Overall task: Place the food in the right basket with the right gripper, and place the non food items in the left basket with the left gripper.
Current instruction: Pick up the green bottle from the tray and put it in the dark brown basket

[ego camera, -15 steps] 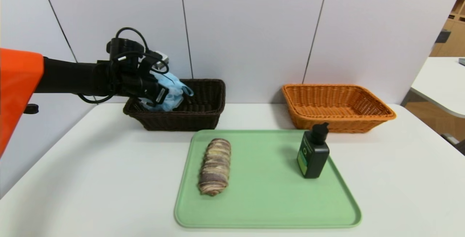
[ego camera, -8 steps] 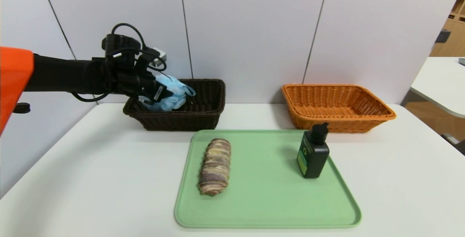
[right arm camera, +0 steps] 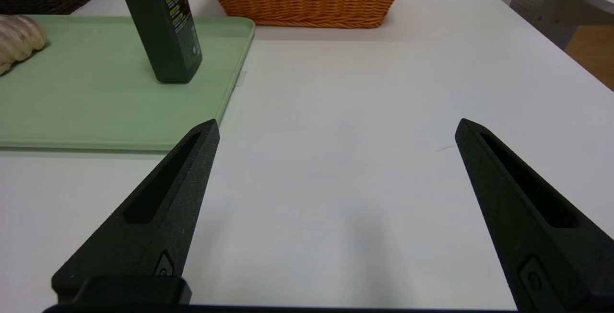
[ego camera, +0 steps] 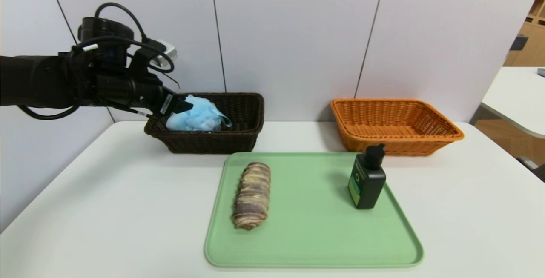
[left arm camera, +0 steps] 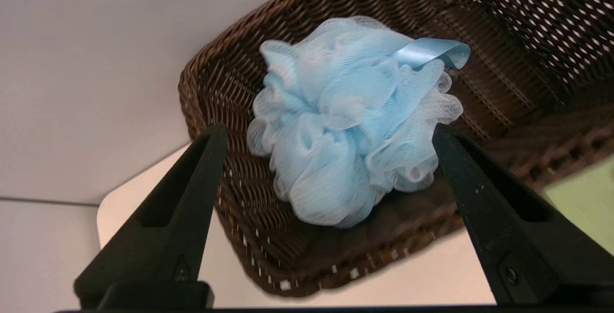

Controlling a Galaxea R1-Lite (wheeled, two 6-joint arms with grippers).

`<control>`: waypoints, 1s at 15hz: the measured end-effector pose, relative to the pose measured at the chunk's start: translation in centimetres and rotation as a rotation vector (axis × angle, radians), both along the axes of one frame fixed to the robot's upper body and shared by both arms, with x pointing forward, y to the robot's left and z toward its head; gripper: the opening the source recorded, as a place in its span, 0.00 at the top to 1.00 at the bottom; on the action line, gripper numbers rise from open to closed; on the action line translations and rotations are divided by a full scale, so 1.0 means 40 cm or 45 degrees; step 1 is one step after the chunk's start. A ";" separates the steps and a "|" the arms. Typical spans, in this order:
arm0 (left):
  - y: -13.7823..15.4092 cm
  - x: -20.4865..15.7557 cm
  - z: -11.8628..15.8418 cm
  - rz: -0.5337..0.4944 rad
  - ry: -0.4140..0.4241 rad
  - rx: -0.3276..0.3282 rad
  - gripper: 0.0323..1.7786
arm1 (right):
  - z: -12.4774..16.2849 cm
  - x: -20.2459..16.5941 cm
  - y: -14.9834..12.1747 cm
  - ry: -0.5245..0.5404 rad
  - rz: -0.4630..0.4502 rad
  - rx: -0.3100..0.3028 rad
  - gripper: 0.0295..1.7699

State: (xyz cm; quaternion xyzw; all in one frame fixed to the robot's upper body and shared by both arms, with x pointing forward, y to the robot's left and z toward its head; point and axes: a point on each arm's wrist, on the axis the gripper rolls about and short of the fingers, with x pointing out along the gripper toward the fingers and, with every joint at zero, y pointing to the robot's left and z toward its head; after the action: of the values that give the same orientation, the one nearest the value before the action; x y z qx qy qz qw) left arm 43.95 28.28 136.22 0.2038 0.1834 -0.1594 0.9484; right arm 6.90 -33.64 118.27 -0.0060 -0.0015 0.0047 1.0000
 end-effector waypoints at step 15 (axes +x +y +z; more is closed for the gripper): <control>0.104 -0.727 -0.059 0.083 -0.299 -0.226 0.06 | 0.000 0.000 0.000 0.000 0.000 0.000 0.04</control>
State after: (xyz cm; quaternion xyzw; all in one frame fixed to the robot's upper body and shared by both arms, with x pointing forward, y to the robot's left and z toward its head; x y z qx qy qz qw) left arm 14.87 32.43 133.86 0.1305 0.0629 -0.1192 0.9823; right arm 6.90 -33.64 118.27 -0.0060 -0.0015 0.0048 1.0000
